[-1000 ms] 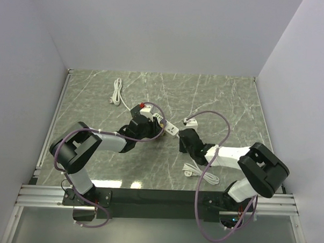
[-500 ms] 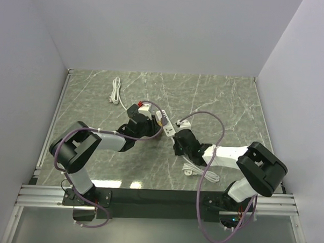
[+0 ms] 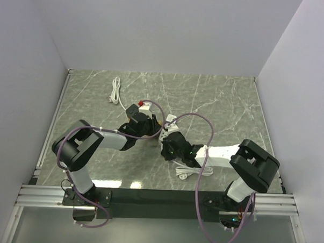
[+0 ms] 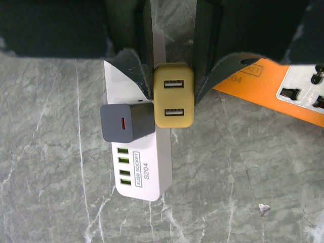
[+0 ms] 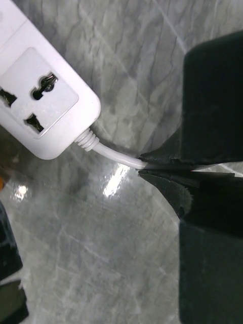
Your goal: Insert the plug
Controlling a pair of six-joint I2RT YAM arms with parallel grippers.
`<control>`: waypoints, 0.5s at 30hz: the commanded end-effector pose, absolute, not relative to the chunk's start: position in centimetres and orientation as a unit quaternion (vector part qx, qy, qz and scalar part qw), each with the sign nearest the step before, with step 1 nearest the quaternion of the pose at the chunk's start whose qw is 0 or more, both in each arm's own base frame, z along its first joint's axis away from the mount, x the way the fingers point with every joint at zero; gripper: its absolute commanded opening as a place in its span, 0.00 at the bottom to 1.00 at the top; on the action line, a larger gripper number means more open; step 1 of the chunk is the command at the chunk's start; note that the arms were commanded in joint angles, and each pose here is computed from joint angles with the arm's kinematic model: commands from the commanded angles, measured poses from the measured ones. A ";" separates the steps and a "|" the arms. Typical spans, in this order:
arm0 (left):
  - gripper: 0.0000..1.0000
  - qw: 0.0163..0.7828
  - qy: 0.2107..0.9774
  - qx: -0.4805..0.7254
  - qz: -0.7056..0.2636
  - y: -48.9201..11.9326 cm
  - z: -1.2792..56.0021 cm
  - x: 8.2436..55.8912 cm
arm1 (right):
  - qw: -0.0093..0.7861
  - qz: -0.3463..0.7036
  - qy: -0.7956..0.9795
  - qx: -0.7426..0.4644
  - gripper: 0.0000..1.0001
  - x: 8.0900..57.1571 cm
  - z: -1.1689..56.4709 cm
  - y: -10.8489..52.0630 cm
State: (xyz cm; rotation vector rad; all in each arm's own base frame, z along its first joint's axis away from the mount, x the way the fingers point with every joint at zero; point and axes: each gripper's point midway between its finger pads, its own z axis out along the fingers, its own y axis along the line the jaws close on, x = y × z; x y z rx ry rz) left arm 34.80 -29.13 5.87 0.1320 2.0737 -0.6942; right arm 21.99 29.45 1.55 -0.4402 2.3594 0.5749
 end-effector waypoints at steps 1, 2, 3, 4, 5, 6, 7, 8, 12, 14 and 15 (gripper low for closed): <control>0.01 0.477 0.834 0.043 -0.275 -28.3 6.9 35.2 | 0.317 0.254 0.896 -0.179 0.00 21.1 2.1 31.8; 0.01 0.485 0.828 0.042 -0.278 -28.3 7.7 35.2 | 0.322 0.249 0.896 -0.176 0.00 21.3 2.2 31.7; 0.01 0.489 0.826 0.042 -0.278 -28.2 8.2 35.1 | 0.324 0.244 0.897 -0.174 0.00 21.5 2.3 31.5; 0.01 0.491 0.826 0.038 -0.274 -27.8 8.3 35.0 | 0.331 0.236 0.897 -0.172 0.00 21.7 2.4 31.3; 0.01 0.499 0.820 0.038 -0.276 -27.8 9.2 34.9 | 0.335 0.234 0.897 -0.170 0.00 21.9 2.6 31.1; 0.01 0.502 0.819 0.036 -0.274 -27.7 9.6 34.8 | 0.340 0.234 0.895 -0.170 0.00 22.0 2.9 31.1; 0.01 0.503 0.821 0.035 -0.267 -27.4 9.6 34.6 | 0.345 0.229 0.895 -0.166 0.04 22.2 3.0 30.9; 0.01 0.515 0.817 0.032 -0.259 -27.2 10.4 34.5 | 0.348 0.229 0.894 -0.164 0.08 22.3 3.2 30.8; 0.01 0.532 0.815 0.026 -0.228 -26.8 11.5 33.8 | 0.362 0.231 0.889 -0.159 0.41 22.6 4.0 30.7; 0.01 0.535 0.817 0.020 -0.216 -26.5 11.9 33.3 | 0.367 0.229 0.888 -0.156 0.56 22.6 4.3 30.5; 0.01 0.539 0.817 0.014 -0.205 -26.0 12.0 33.3 | 0.373 0.228 0.886 -0.154 0.67 22.7 4.6 30.2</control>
